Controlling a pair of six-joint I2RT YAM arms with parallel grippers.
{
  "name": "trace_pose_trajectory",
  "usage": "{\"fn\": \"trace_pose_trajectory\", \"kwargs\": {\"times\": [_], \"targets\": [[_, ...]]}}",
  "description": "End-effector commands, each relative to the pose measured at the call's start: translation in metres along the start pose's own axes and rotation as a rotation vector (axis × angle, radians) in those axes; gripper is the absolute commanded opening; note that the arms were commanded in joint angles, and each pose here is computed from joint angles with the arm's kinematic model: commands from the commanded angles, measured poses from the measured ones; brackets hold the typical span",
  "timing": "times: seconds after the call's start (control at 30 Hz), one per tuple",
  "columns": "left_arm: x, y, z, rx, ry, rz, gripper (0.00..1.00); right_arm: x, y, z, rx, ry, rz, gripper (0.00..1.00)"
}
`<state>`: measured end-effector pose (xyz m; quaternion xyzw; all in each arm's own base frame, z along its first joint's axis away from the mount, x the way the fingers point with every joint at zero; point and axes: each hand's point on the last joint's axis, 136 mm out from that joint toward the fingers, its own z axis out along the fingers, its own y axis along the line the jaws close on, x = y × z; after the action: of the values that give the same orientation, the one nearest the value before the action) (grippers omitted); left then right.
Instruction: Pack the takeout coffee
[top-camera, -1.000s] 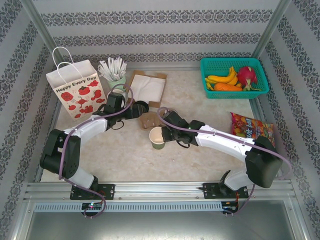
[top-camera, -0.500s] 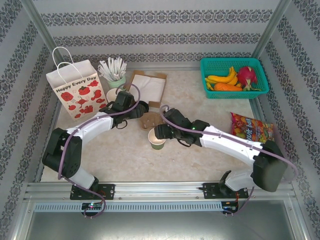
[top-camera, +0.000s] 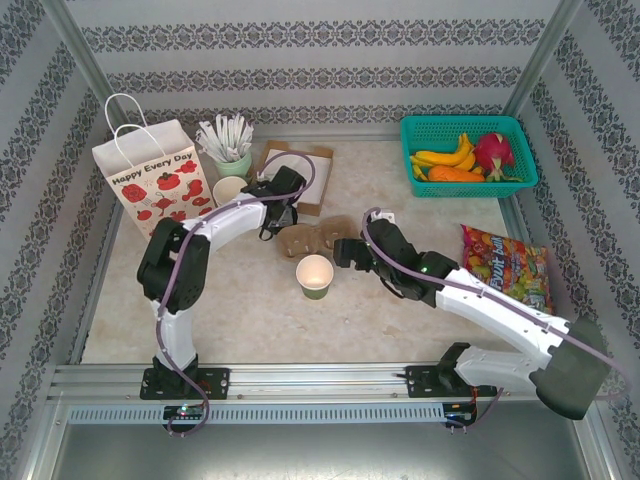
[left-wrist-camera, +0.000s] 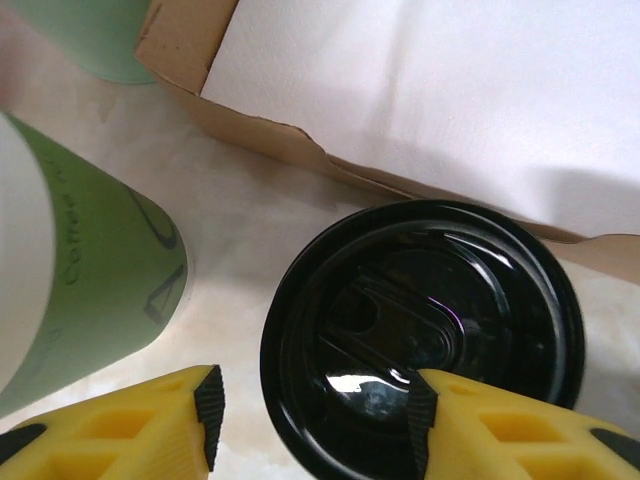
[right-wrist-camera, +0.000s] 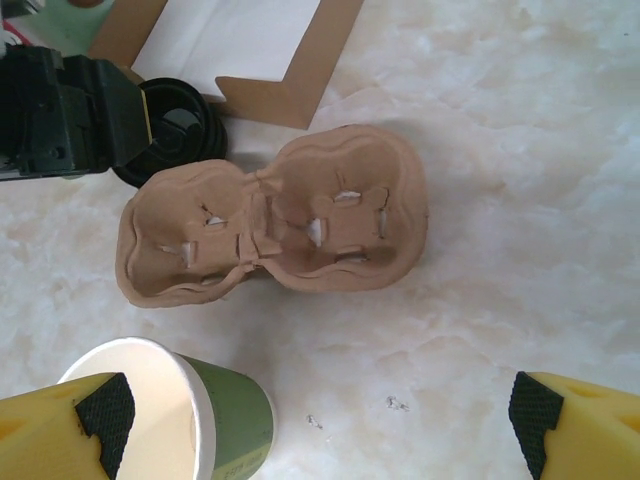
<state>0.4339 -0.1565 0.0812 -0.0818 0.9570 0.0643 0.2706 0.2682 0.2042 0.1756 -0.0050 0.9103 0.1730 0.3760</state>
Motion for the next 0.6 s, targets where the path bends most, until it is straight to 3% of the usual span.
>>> {"fn": "trace_pose_trajectory", "kwargs": {"times": [0.0, 0.13, 0.57], "targets": [[0.004, 0.015, 0.004, -0.099, 0.041, 0.057, 0.48, -0.005, -0.011, -0.006, 0.026, -0.043, 0.031, 0.98], [0.003, 0.016, 0.009, -0.119, 0.042, 0.078, 0.38, -0.004, -0.016, -0.008, 0.034, -0.052, 0.038, 0.98], [0.003, 0.016, 0.019, -0.141, 0.033, 0.112, 0.28, -0.007, -0.025, -0.014, 0.049, -0.078, 0.080, 0.98]]}}
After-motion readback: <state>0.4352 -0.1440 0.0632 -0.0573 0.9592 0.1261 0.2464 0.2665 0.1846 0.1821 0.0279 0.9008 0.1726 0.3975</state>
